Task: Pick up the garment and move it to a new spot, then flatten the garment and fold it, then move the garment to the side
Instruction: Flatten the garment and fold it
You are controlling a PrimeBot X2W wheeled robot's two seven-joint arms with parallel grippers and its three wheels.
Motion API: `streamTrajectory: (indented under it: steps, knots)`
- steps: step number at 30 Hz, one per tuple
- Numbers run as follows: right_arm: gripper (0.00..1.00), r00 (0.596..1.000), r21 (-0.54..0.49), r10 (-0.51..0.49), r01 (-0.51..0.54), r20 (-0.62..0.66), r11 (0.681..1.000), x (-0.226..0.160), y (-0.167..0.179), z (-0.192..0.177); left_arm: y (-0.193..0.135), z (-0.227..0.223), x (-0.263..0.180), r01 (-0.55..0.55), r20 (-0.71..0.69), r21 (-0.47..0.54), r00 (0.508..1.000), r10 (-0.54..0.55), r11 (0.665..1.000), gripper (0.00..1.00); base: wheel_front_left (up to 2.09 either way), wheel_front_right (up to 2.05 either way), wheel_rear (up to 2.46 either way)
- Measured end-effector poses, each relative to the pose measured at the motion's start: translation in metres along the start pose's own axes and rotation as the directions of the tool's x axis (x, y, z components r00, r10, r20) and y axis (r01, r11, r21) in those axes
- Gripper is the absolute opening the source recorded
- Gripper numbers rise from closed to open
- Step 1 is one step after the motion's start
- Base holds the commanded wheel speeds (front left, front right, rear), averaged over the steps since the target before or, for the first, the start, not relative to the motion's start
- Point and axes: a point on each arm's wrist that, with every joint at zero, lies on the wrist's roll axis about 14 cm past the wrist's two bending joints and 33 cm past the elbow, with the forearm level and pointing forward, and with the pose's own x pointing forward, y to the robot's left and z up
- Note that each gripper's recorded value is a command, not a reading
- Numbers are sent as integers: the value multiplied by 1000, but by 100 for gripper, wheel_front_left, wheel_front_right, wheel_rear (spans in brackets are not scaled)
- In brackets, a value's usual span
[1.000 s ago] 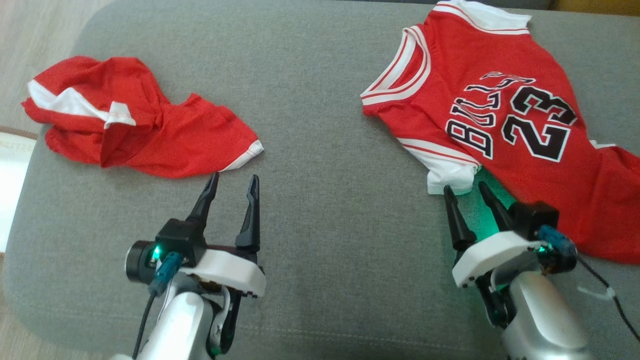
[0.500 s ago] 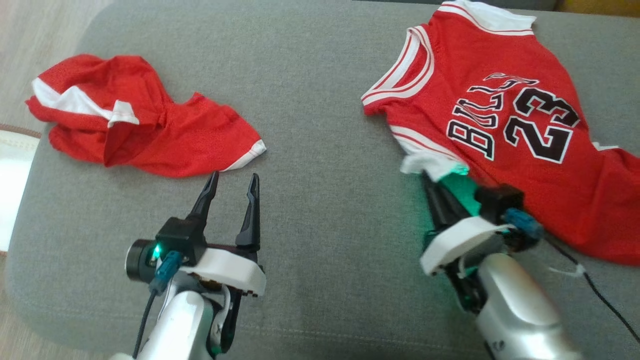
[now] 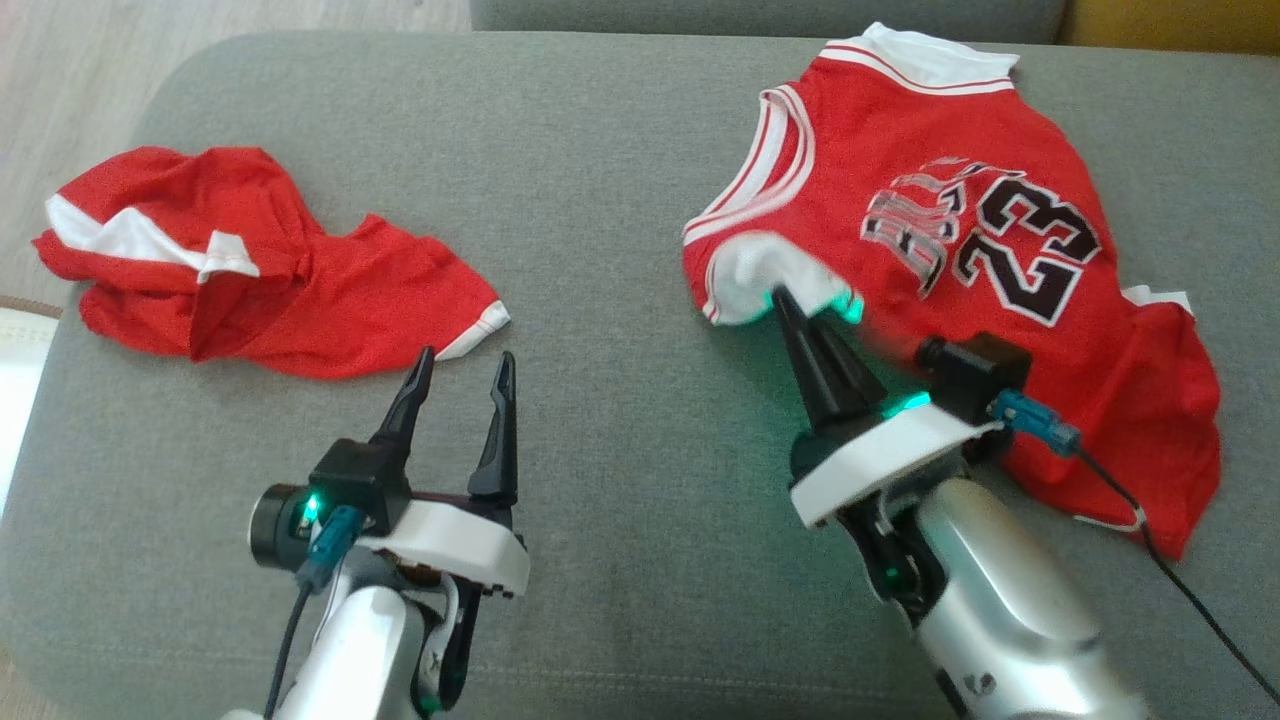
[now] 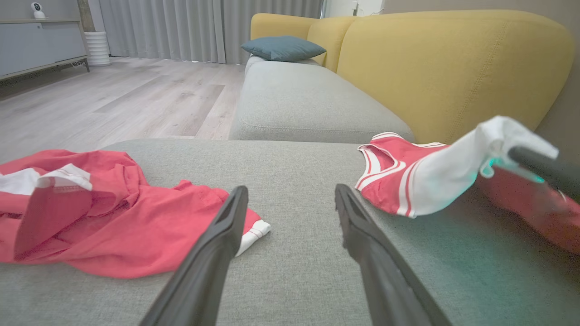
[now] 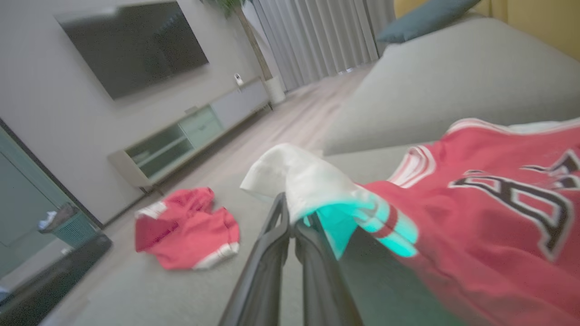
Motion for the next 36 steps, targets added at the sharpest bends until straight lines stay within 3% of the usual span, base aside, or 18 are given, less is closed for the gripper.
streamTrajectory:
  steps: [6, 9, 11, 18, 29, 36]
  knots:
    - [0, 964, -39, -198, 195, -174, 980, -37, -60, -51, -5, -1, 2, 17, -2, -2, 1000, -17, 1000, 100, 0, 0, 0]
    - [0, 948, -40, -245, 242, -203, 970, -47, -73, -59, -7, -1, 3, 22, -1, -3, 1000, -22, 1000, 100, 0, 0, 0]
    - [100, 935, -49, -272, 268, -228, 962, -54, -82, -64, -9, -1, 4, 29, -2, -1, 1000, -29, 1000, 100, 0, 0, 0]
    - [100, 916, -73, -327, 319, -232, 945, -68, -97, -64, -21, -3, 7, 68, -5, 2, 998, -68, 998, 100, 0, 0, 0]
    - [100, 878, -175, -479, 468, -21, 866, -111, -140, -11, -68, -7, 16, 207, -11, -14, 978, -208, 978, 100, 0, 0, 0]
    - [100, 885, -164, -466, 460, 2, 873, -129, -124, -13, -96, -10, 27, 288, -13, -22, 957, -288, 957, 100, 0, 0, 0]
